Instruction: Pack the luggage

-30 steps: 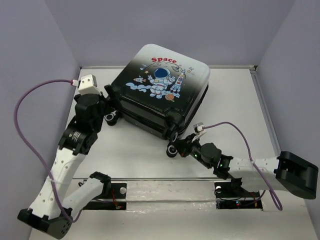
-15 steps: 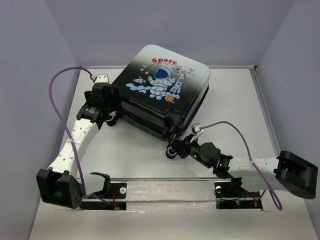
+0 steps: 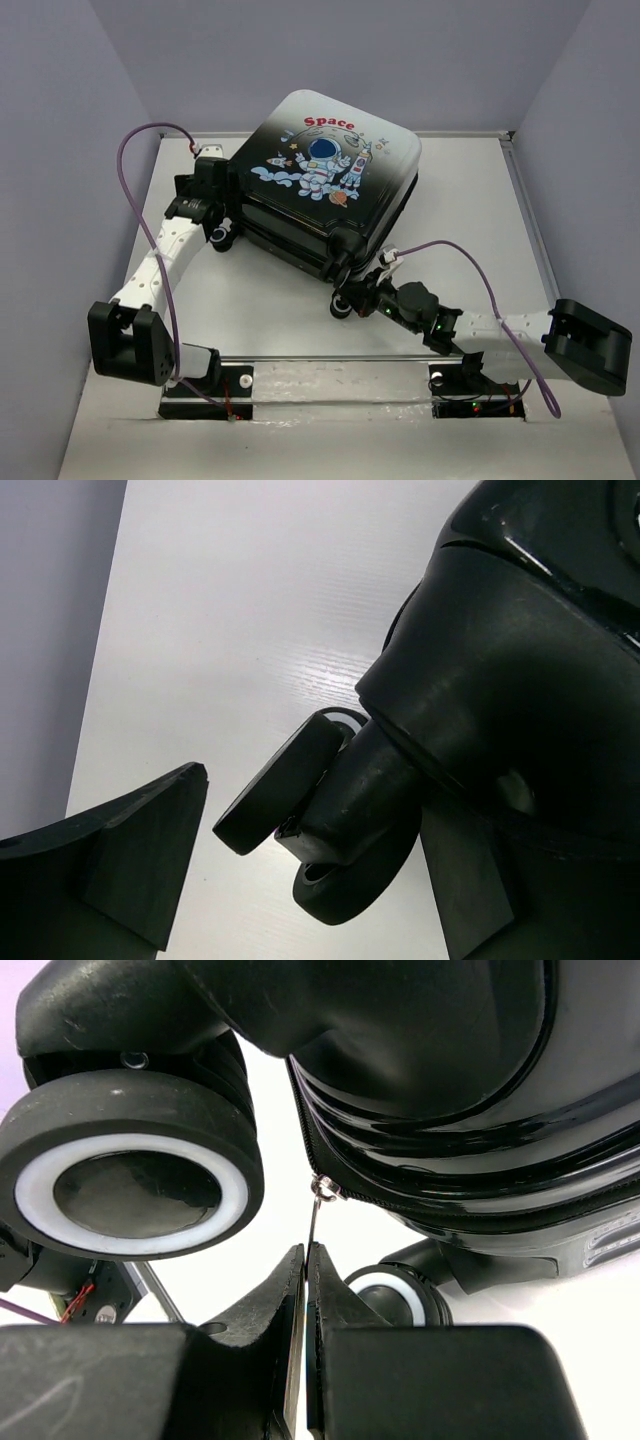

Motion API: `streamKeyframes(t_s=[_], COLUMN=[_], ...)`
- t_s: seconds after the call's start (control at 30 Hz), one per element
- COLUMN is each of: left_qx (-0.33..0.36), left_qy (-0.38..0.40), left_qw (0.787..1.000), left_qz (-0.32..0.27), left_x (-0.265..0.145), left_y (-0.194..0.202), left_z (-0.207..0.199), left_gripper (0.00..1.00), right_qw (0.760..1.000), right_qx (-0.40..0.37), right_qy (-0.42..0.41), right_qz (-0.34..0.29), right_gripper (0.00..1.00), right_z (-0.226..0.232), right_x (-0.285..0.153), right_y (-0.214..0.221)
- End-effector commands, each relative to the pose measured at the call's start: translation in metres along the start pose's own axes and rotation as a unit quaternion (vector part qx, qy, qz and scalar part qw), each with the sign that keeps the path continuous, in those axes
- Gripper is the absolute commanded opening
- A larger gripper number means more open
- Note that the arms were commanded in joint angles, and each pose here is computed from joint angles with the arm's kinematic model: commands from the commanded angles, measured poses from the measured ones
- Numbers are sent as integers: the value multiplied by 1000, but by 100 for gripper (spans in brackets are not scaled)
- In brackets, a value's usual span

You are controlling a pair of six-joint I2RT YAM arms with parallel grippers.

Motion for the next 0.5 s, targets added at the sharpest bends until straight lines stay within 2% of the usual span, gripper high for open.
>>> streamKeyframes(t_s=[0.0, 0.03, 0.1, 0.27, 0.37, 0.4, 0.47], left_qx=[-9, -9, -7, -4, -13, -16, -24], left_qy=[29, 38, 57, 89, 128, 150, 176], left_qw=[998, 998, 997, 995, 991, 988, 984], left_qz=[-48, -49, -47, -34, -31, -28, -24], left_x=[-6, -6, -4, -2, -4, -4, -6], left_y=[-24, -22, -16, -4, -2, -1, 0], left_z=[-5, -6, -9, -15, -20, -24, -28], left_gripper=[89, 87, 74, 60, 28, 9, 6], right_qw=[997, 997, 997, 997, 997, 997, 998], right_qx=[5, 4, 6, 11, 11, 10, 6], right_qy=[-81, -81, -80, -73, -75, -73, -68], right_qz=[12, 12, 11, 7, 4, 3, -3], right_gripper=[7, 7, 7, 7, 7, 7, 7], right_z=[22, 22, 20, 16, 15, 13, 12], right_x=[-2, -2, -3, -5, -6, -7, -9], right_y=[-7, -7, -8, -11, -14, -16, -22])
Point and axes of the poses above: each gripper's point midway between its finger pads, its own x axis out along the fingers, its own z axis along the line the jaws close on, y = z × x, the point moved 9 cm from there along -x, back along the fingers, and after that the axes turned 1 degree about -x, right-handed, at the moved point
